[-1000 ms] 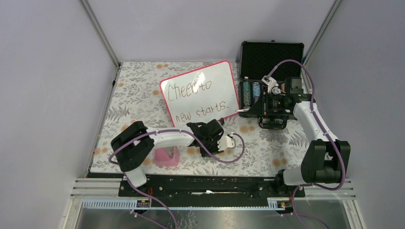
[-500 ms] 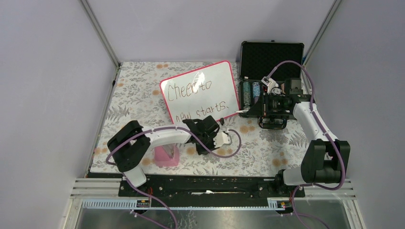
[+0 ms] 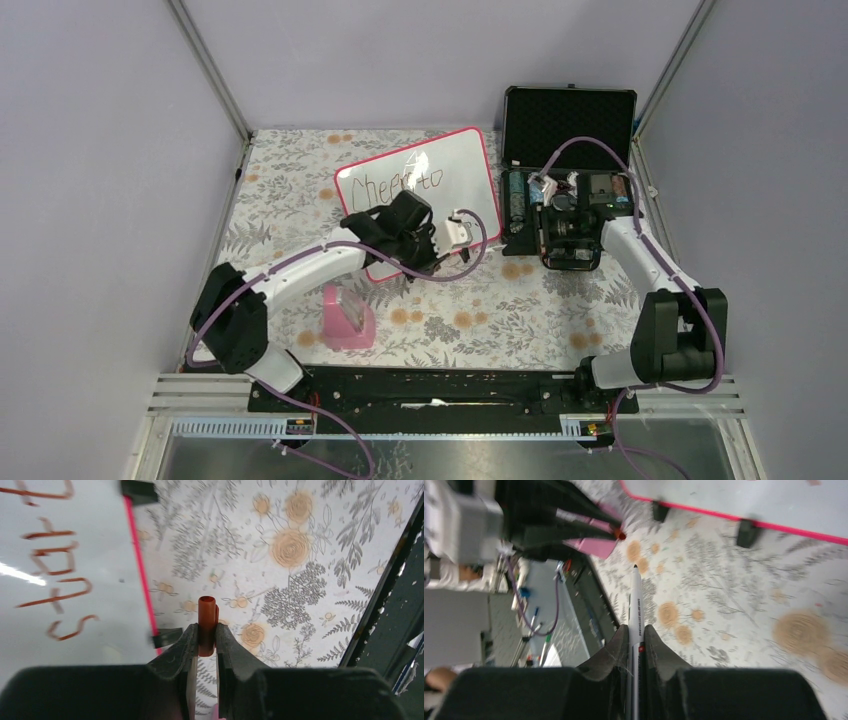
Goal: Write a sentence on the whiteboard
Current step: Insert the whiteboard marker without the cap into the pen cap.
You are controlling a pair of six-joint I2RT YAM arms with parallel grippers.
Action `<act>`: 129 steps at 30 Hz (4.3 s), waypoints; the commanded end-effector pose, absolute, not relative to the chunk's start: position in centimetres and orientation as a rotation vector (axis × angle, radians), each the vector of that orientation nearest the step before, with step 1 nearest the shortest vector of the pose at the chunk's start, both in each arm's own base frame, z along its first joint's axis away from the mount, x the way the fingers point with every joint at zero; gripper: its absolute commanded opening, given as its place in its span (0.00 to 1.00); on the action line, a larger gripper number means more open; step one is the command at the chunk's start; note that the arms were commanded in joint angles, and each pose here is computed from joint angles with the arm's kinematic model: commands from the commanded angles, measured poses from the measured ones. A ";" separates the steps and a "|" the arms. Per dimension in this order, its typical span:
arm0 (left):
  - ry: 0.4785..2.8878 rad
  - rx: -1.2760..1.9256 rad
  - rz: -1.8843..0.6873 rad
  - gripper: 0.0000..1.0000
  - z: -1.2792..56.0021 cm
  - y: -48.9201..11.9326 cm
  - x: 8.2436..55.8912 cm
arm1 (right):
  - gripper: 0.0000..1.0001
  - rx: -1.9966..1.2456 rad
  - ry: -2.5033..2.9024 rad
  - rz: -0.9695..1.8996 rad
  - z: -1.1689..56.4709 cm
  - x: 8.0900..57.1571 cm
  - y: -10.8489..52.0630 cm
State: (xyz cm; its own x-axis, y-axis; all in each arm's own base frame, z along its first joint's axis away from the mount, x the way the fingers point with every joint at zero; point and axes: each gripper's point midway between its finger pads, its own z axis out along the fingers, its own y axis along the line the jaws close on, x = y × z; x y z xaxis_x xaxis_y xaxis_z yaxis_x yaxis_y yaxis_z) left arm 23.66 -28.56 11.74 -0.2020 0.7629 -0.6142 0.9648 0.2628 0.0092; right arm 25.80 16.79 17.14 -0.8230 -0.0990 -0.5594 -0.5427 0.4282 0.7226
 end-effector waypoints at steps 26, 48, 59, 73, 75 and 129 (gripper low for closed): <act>1.736 1.681 -0.905 0.00 19.1 -29.9 19.1 | 0.00 -0.807 2.148 1.728 18.8 20.4 22.4; 1.789 1.652 -0.899 0.00 17.9 -30.0 19.5 | 0.00 -0.851 2.118 1.747 19.4 19.8 22.9; 1.790 1.654 -0.916 0.00 17.8 -30.3 19.5 | 0.00 -0.863 2.114 1.740 19.5 19.8 23.0; 1.786 1.684 -0.924 0.00 17.4 -30.8 18.9 | 0.00 -0.875 2.120 1.739 19.3 19.8 23.3; 1.789 1.681 -0.922 0.00 17.4 -30.8 18.9 | 0.00 -0.877 2.120 1.740 19.2 19.8 23.3; 1.832 1.639 -0.977 0.00 17.6 -30.4 18.4 | 0.00 -0.924 2.126 1.660 19.1 19.7 23.5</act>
